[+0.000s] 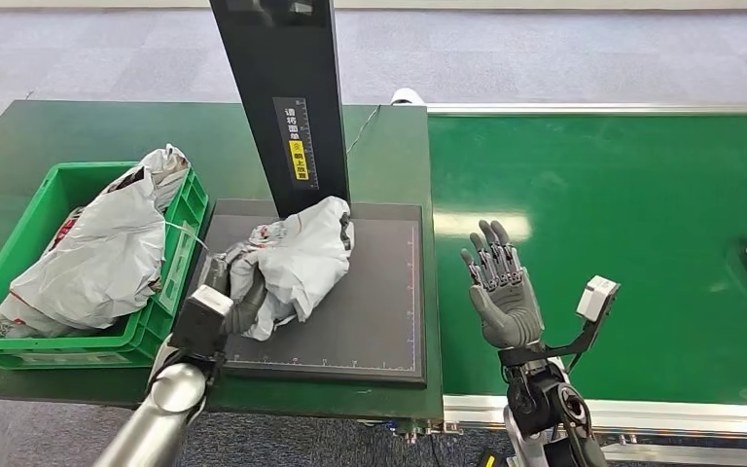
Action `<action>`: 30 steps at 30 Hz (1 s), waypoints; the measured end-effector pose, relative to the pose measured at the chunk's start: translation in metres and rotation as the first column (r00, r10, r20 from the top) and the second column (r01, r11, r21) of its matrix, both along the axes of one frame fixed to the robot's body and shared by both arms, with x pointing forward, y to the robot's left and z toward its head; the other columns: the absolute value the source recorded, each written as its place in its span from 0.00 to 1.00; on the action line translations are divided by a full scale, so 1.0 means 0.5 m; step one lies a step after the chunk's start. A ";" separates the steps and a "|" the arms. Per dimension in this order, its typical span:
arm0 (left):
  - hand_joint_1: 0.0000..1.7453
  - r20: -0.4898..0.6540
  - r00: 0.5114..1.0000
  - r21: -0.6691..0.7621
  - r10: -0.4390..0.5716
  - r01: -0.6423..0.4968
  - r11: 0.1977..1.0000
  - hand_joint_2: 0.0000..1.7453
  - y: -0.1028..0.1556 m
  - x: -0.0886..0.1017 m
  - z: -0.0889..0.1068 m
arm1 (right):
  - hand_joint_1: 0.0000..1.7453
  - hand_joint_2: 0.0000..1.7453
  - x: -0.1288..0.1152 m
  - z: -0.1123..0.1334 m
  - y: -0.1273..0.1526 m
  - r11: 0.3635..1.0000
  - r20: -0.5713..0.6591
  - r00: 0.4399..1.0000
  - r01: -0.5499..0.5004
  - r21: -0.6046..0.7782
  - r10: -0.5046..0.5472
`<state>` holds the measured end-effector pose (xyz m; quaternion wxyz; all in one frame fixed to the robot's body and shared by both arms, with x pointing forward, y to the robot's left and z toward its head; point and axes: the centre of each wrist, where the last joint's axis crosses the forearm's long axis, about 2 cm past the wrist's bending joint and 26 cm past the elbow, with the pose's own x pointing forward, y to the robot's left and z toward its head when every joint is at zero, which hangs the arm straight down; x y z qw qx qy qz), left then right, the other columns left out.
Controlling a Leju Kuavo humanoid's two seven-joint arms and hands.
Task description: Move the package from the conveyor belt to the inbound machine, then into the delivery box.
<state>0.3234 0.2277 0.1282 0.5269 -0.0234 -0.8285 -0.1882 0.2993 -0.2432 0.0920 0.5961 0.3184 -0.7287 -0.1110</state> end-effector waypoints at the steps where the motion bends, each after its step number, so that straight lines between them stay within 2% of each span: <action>1: 1.00 0.018 1.000 -0.017 0.012 -0.011 1.000 1.00 0.008 0.001 0.010 | 0.00 1.00 -0.004 -0.001 -0.002 1.000 -0.001 1.000 0.003 0.001 -0.003; 12: 1.00 0.228 0.961 -0.197 0.154 -0.110 0.974 1.00 0.086 0.000 0.123 | 0.00 1.00 -0.051 -0.012 -0.010 0.999 -0.008 0.999 0.037 0.001 -0.037; 20: 1.00 0.339 0.898 -0.369 0.279 -0.146 0.918 1.00 0.154 -0.014 0.204 | 0.00 1.00 -0.056 -0.012 -0.018 0.999 -0.011 0.999 0.052 0.003 -0.052; 25: 1.00 0.333 0.864 -0.412 0.377 -0.227 0.883 1.00 0.217 -0.021 0.222 | 0.00 1.00 -0.057 -0.013 -0.021 0.998 -0.014 0.998 0.056 0.004 -0.056; 30: 1.00 0.252 0.835 -0.391 0.489 -0.374 0.841 1.00 0.300 -0.005 0.218 | 0.00 1.00 -0.056 -0.012 -0.022 0.999 -0.013 0.999 0.053 0.007 -0.052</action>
